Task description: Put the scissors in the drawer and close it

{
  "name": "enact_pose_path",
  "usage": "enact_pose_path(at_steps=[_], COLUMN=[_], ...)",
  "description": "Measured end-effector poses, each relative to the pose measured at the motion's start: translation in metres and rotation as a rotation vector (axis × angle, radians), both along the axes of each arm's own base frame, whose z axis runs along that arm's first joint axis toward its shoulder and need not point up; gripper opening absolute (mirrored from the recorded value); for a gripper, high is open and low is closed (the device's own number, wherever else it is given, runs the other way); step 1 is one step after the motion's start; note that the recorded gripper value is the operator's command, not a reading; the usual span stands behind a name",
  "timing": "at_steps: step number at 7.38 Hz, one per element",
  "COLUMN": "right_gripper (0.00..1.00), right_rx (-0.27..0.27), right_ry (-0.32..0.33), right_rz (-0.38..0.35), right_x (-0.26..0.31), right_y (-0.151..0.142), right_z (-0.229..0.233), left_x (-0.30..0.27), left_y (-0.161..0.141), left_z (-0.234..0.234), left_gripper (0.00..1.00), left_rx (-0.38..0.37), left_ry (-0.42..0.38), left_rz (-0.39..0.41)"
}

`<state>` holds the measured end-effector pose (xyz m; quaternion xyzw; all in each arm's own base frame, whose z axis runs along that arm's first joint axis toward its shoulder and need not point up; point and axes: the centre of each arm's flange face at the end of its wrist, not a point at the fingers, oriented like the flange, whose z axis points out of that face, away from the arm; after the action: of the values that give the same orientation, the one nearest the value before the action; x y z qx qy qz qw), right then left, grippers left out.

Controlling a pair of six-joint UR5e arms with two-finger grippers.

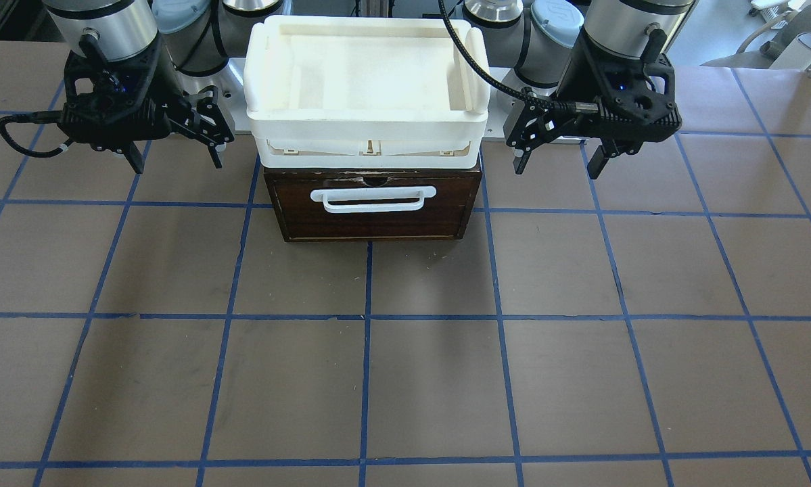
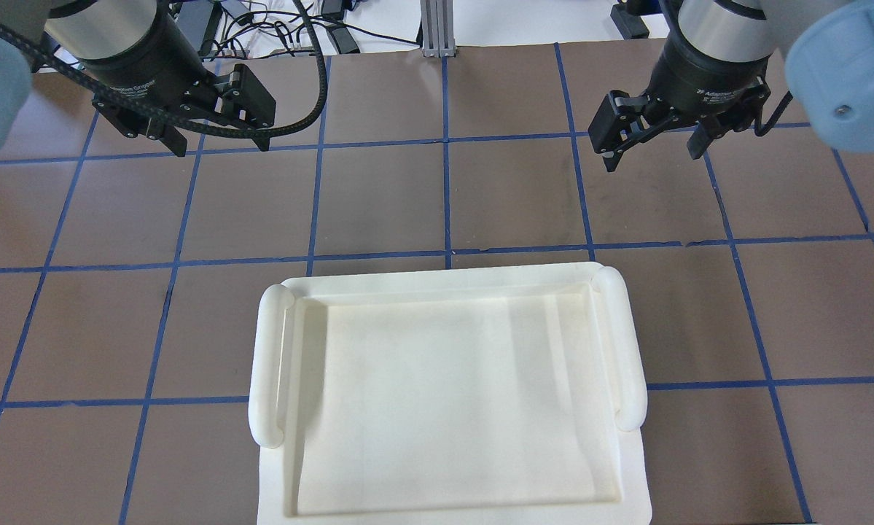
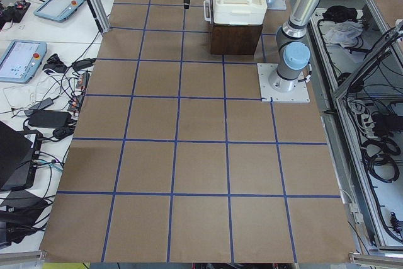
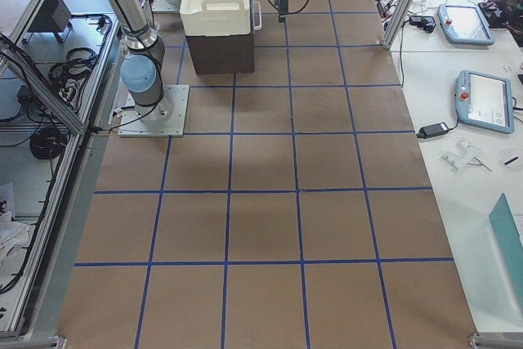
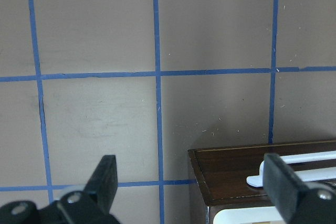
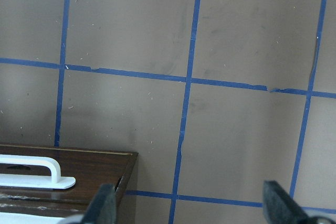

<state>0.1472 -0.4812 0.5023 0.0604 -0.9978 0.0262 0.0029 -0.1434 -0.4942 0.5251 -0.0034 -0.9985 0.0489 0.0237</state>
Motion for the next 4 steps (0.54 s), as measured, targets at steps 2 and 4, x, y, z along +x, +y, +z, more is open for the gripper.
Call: enact_pose_path(at_steps=[2,4], right_gripper=[1.00,1.00], right_rx=[-0.001,-0.002], right_ry=[0.000,0.000], right_rz=[0.000,0.000], right_x=[0.0000,0.0000], right_y=[-0.0001,-0.0002], right_z=[0.0003,0.0005], left_x=[0.0002,-0.0001], left_y=[0.0023,0.0051], left_z=[0.0014,0.0004], left_gripper=[1.00,1.00], left_rx=[0.003,0.019], left_ry=[-0.001,-0.002], left_rz=[-0.008,-0.013])
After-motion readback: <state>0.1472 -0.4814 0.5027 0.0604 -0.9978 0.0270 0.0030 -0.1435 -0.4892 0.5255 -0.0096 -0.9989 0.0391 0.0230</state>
